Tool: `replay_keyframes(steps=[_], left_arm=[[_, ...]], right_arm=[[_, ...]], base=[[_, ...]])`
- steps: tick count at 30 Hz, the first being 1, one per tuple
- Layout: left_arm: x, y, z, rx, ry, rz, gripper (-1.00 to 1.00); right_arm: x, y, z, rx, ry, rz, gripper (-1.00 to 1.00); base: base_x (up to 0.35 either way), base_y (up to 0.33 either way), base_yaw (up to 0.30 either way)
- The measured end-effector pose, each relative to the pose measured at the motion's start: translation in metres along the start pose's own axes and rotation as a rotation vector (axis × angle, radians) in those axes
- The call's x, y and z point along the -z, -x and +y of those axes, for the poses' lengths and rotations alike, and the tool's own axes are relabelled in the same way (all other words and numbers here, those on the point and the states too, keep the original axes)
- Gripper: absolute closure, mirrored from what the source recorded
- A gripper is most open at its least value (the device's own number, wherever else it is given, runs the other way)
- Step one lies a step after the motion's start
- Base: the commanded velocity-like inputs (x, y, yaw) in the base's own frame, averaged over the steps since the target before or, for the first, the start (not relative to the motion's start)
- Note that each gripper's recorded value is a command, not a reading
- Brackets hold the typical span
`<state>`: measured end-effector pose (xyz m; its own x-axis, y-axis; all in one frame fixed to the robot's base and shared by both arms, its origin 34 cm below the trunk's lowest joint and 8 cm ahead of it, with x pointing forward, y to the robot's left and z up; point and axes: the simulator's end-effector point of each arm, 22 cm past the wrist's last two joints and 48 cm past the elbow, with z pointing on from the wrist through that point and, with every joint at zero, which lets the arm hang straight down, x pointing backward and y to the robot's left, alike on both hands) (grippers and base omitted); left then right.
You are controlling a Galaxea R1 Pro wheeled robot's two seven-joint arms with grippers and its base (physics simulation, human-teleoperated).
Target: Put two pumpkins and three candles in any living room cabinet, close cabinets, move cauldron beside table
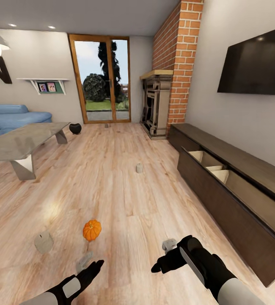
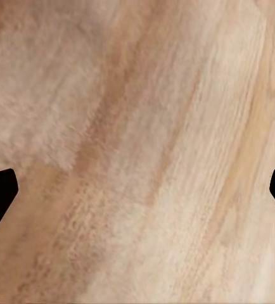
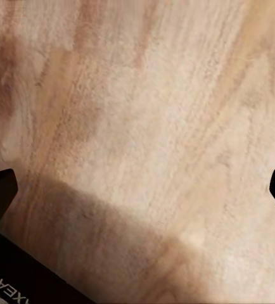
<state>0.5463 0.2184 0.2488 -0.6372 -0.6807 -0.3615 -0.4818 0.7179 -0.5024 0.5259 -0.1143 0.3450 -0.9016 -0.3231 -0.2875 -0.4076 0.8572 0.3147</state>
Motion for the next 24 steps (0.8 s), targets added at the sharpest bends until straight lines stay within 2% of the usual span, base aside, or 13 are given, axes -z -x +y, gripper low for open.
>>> replay_keyframes(steps=[4,8,11,24], left_arm=[[0.0,-0.0003,-0.0004,0.0,-0.001,0.0,-1.0],[0.0004,0.0019,-0.0006,0.05,-0.002,-0.01,-1.0],[0.0009,0.0034,-0.0009,0.065,-0.002,-0.014,-1.0],[0.0032,0.0077,-0.0052,0.07,-0.011,-0.024,-1.0]], right_arm=[[0.0,0.0003,0.0,0.001,0.0,-0.001,-1.0],[0.0007,0.0012,0.0,0.001,-0.001,-0.004,-1.0],[0.0015,0.0017,0.0001,0.002,-0.002,-0.006,-1.0],[0.0055,0.0046,0.0009,0.007,-0.006,-0.015,-1.0]], base=[[0.034,-0.271,0.132],[0.004,-0.088,0.252],[0.001,-0.019,0.263],[0.0,-0.002,0.253]])
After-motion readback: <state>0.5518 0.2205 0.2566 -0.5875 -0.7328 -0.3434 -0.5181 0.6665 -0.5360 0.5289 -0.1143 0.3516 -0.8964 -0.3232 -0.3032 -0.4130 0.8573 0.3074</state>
